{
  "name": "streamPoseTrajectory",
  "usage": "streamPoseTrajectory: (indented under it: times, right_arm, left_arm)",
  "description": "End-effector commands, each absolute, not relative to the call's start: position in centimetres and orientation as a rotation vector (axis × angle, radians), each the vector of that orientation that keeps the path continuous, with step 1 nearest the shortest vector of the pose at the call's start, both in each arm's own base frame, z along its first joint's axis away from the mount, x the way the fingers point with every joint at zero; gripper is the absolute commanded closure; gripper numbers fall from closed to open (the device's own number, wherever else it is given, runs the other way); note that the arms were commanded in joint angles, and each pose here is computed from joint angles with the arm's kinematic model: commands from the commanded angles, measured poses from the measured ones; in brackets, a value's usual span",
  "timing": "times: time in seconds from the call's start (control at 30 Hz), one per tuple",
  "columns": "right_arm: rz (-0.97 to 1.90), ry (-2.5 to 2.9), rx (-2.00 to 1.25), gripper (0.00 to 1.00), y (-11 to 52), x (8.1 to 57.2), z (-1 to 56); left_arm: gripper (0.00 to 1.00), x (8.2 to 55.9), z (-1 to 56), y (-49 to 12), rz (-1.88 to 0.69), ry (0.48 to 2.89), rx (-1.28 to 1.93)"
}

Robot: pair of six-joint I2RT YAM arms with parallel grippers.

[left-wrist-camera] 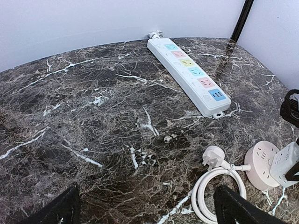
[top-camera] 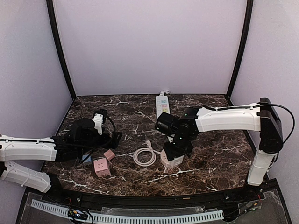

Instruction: Insert the plug

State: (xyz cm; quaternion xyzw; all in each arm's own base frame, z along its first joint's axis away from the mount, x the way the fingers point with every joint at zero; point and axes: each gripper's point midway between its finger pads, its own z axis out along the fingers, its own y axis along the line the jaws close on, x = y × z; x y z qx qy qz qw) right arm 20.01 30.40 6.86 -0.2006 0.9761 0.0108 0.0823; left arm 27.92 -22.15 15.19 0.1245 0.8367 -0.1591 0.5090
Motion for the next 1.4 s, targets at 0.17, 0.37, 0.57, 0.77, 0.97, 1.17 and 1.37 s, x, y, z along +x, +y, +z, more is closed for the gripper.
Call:
streamPoseTrajectory:
  times: [0.17, 0.37, 0.57, 0.77, 0.97, 1.17, 1.37]
  right_arm:
    - [-0.130, 3.019, -0.682, 1.00, 28.0, 18.6, 1.1]
    - [-0.132, 2.996, -0.697, 1.00, 28.0, 18.9, 1.7]
    - [-0.090, 2.967, -0.692, 0.97, 28.6, 19.3, 2.8]
    - [-0.010, 2.906, -0.665, 0.78, 29.4, 20.0, 5.3]
    - [0.024, 2.855, -0.647, 0.42, 29.6, 20.6, 7.2]
    - [0.075, 2.801, -0.628, 0.02, 29.7, 21.0, 9.5]
    - [0.124, 2.758, -0.611, 0.01, 29.7, 21.0, 11.4]
  left_arm:
    - [0.00, 27.7, 15.0, -22.0, -0.391, 2.012, 0.306]
    - [0.00, 27.8, 14.9, -22.0, -0.386, 2.010, 0.311]
    - [0.00, 27.8, 14.8, -22.2, -0.390, 2.010, 0.316]
    - [0.00, 27.8, 14.7, -22.4, -0.404, 2.013, 0.322]
    - [0.00, 27.8, 14.6, -22.6, -0.406, 2.013, 0.327]
    - [0.00, 27.9, 14.4, -22.8, -0.407, 2.020, 0.334]
    - [0.00, 27.9, 14.3, -22.9, -0.413, 2.021, 0.337]
